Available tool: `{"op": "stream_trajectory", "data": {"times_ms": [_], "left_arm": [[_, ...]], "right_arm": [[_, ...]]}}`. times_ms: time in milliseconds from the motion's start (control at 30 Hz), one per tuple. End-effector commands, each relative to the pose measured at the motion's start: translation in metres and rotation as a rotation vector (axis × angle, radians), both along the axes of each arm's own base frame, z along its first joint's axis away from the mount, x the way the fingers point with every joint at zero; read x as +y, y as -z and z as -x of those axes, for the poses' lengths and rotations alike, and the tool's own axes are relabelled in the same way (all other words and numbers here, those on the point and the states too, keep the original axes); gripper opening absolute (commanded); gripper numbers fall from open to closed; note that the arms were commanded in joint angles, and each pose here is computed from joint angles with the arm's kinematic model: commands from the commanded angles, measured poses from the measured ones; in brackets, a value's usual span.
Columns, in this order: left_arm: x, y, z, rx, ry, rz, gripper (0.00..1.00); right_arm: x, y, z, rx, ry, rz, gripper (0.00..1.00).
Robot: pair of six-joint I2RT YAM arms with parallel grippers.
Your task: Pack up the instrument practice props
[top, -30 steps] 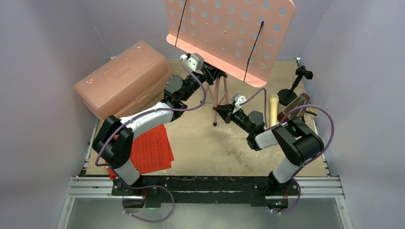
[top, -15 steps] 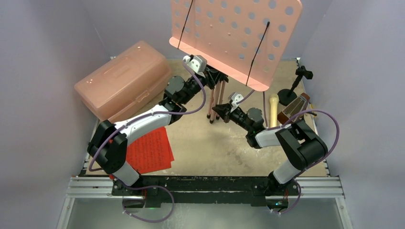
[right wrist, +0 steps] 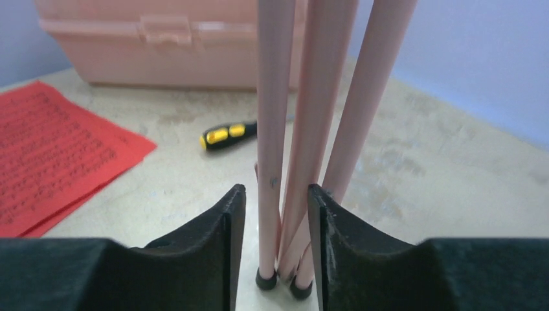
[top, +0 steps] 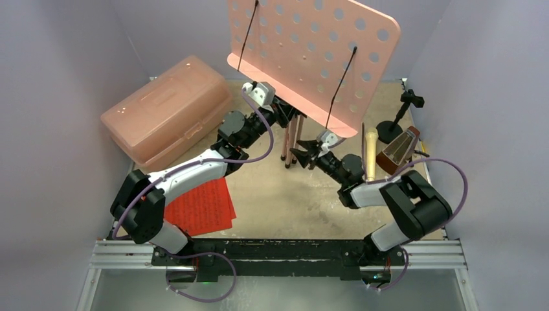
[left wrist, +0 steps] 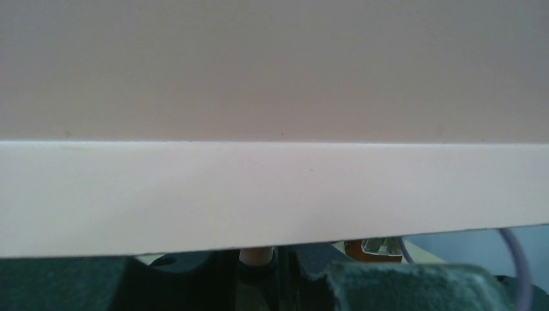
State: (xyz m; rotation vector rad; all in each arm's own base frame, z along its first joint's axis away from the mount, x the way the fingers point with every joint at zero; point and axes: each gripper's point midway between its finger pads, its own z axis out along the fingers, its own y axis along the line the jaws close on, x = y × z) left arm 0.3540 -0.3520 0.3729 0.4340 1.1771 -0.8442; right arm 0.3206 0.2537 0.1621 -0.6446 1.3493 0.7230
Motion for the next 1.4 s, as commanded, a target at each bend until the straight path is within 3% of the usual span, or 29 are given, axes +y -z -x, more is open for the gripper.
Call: {"op": "stream_trajectory", "data": {"times_ms": [0,167,400,567,900,1133,1367], "left_arm": [[0.005,-0.001,0.007,0.023,0.003,0.013,0.00],[0.007,-0.001,0.006,0.026,-0.012,0.019,0.00],[0.009,-0.006,0.006,0.022,-0.018,0.022,0.00],[0.007,-0.006,0.006,0.025,-0.010,0.023,0.00],[0.006,-0.011,0.009,0.022,0.008,0.038,0.00],[0.007,-0.012,0.008,0.021,-0.001,0.046,0.00],[0.007,-0.016,0.006,0.013,-0.008,0.052,0.12]], "right_arm": [[-0.026,-0.143,0.025,-0.468,0.068,-0.272,0.51],[-0.043,-0.147,0.014,-0.437,0.192,-0.287,0.70],[-0.029,-0.150,0.001,-0.435,0.167,-0.303,0.84],[-0.015,-0.150,-0.008,-0.453,0.136,-0.328,0.86],[-0.002,-0.139,-0.028,-0.476,0.137,-0.342,0.78],[0.003,-0.135,-0.028,-0.475,0.111,-0.338,0.64],[0.009,-0.133,-0.024,-0.473,0.075,-0.338,0.46]]}}
